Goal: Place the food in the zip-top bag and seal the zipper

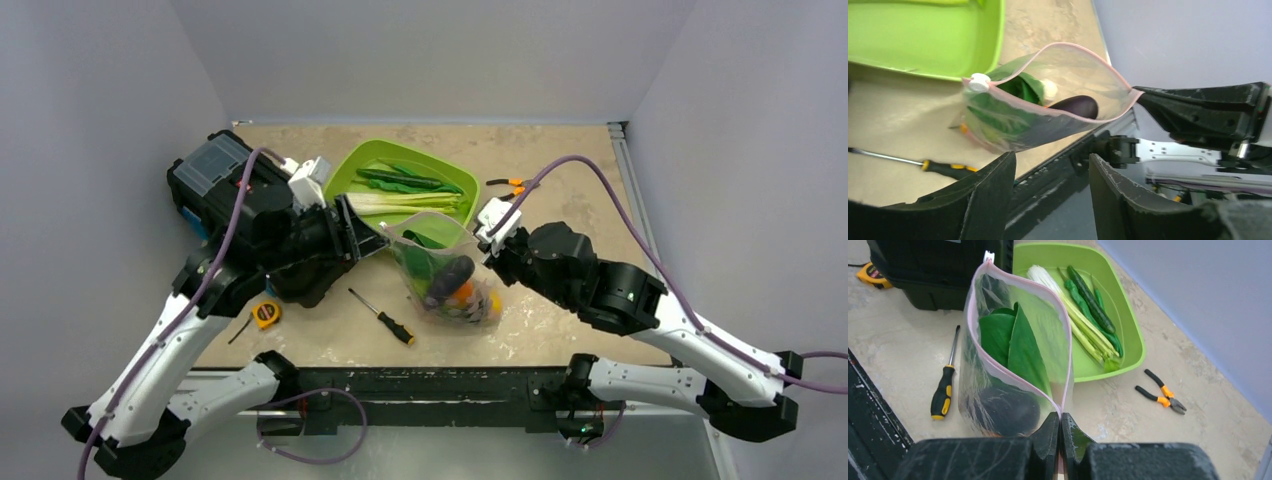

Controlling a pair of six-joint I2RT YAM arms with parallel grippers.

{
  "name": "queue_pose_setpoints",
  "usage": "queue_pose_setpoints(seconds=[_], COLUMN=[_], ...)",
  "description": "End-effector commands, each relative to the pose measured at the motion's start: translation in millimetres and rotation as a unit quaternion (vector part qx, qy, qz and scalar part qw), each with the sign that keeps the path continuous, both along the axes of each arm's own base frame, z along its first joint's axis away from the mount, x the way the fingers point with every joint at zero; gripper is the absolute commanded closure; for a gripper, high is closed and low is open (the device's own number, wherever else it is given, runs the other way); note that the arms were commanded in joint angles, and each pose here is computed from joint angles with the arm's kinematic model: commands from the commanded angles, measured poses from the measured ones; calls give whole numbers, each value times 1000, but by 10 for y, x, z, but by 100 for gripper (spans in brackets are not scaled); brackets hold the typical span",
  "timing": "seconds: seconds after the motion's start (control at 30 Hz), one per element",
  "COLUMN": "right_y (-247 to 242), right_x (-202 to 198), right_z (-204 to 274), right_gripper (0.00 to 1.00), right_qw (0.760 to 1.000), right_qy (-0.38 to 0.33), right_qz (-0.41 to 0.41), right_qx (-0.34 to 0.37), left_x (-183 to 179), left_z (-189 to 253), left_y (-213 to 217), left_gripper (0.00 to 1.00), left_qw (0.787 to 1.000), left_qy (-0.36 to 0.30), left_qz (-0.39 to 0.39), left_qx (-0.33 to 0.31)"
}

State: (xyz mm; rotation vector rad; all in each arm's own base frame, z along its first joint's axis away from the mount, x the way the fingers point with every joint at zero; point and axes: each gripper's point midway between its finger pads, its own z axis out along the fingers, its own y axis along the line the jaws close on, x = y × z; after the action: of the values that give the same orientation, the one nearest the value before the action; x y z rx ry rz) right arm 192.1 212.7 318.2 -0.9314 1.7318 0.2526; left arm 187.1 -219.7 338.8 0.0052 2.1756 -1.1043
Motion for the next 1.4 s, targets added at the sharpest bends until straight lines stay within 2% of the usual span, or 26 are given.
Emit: queue_pose_setpoints(seconds=[0.0, 0.13, 0.33, 0.5, 0.6, 0.73, 0.83, 0.93, 1.2, 1.3, 1.37], right_y=[72, -8, -94, -129, -152, -185, -198, -211, -208, -230, -239], right_x=[2, -38, -78, -155, -175, -208, -230, -226, -210, -194, -189], right_z=[340, 312, 180, 176, 131, 86, 79, 84, 78, 92, 107], right_gripper=[100, 100, 100, 100, 100, 100, 100, 100, 100, 100, 100], right_qw=[996, 995, 998, 997, 998, 998, 998, 998, 998, 998, 998], right_qy=[-69, -74, -49, -43, -41, -37, -35, -37, -42, -48, -50], right_qz=[34, 35, 25, 39, 43, 46, 49, 47, 48, 42, 39], right_qx=[50, 51, 37, 41, 32, 29, 32, 29, 23, 24, 26], left_x=[81, 64, 108, 199, 281, 415, 397, 358, 376, 349, 342], left_z=[-178, -251, -528, -700, -639, -614, -593, -621, -567, -600, -655], left_y=[351, 337, 171, 31, -40, -15, -96, -216, -329, -318, -303], left_gripper=[43, 40, 16, 7, 4, 3, 5, 8, 22, 33, 49], left_qw=[992, 980, 963, 939, 926, 923, 910, 901, 887, 887, 890], left_qy=[-91, -174, -226, -283, -327, -337, -354, -339, -333, -328, -320], left_qz=[34, -11, -83, -142, -160, -177, -216, -267, -313, -321, -320], left_qx=[82, 97, 116, 132, 100, 48, -2, -35, -65, -57, -50])
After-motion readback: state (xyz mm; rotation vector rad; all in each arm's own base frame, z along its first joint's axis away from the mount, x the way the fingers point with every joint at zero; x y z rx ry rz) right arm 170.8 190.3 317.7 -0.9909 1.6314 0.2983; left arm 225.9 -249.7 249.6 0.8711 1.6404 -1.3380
